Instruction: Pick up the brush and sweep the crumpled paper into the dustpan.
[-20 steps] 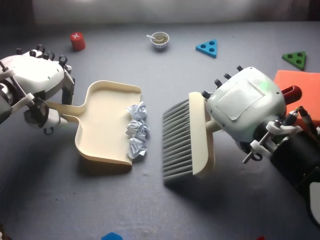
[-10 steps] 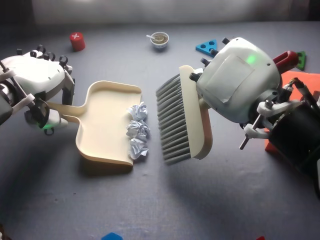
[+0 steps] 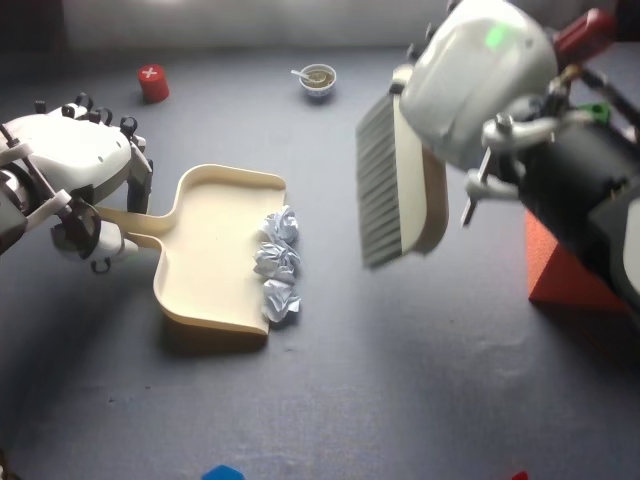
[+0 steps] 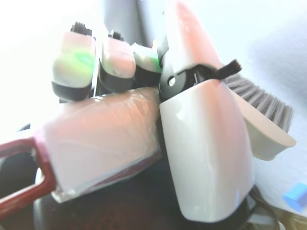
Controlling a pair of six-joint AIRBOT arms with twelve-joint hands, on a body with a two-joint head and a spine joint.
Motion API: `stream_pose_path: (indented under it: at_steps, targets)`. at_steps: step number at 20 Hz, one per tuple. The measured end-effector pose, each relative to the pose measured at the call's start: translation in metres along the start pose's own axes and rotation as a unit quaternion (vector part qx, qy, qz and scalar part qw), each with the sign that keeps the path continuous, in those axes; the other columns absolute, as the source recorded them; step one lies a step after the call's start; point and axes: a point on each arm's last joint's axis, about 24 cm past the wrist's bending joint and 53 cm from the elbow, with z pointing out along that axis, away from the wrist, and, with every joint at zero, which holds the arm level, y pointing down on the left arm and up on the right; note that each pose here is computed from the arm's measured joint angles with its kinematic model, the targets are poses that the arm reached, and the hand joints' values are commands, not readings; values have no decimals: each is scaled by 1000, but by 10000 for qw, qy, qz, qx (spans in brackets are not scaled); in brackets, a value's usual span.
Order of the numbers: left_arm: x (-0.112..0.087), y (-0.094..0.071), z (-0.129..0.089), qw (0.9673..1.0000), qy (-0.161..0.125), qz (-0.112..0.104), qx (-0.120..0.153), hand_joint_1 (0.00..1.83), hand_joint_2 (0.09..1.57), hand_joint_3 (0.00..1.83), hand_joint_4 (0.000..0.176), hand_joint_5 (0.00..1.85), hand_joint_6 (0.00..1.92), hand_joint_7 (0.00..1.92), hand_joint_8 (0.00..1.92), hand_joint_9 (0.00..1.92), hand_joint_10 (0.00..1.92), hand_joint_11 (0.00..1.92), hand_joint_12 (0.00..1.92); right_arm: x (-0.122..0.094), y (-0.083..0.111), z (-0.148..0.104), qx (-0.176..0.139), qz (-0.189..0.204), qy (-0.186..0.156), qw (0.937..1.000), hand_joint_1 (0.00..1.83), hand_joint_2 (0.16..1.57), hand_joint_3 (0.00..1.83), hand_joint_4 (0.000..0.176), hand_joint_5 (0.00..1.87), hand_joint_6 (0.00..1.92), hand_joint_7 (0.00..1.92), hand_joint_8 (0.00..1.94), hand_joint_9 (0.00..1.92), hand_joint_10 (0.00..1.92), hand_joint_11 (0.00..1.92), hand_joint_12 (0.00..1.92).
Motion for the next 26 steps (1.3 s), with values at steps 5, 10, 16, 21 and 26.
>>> stream_pose_path:
  at_steps: [5,10,16,21,26]
  targets:
    - [1,0,0,10000,4,-3,-1,1058,1140,0,21,934,1056,325,2,261,3,0,632,17,16,14,-147,-666,720,9951,1407,1180,0,0,957,1921,1025,1941,1263,1921,1375,1921]
    - [0,0,0,10000,-1,-1,-3,1053,1137,1,36,935,1055,338,2,285,3,0,688,27,19,16,-162,-912,1094,9897,1418,1199,5,0,950,1921,1007,1941,1260,1921,1362,1921]
    - [0,0,0,10000,-3,-5,-5,1055,1136,0,35,938,1049,341,4,287,7,0,690,31,39,28,-257,-1146,1289,9847,1422,1184,0,9,984,1921,1075,1941,1305,1921,1385,1921]
    - [0,0,0,10000,-2,-8,-6,1052,1138,0,38,935,1055,335,0,270,1,0,669,33,59,39,-379,-1005,1367,9848,1413,1198,3,27,999,1921,1083,1941,1320,1921,1397,1921]
    - [1,-1,0,10000,2,18,3,1052,1142,1,32,926,1067,306,1,246,2,0,623,36,74,46,-404,-1000,1296,9857,1434,1193,1,66,953,1921,1048,1941,1282,1921,1376,1921]
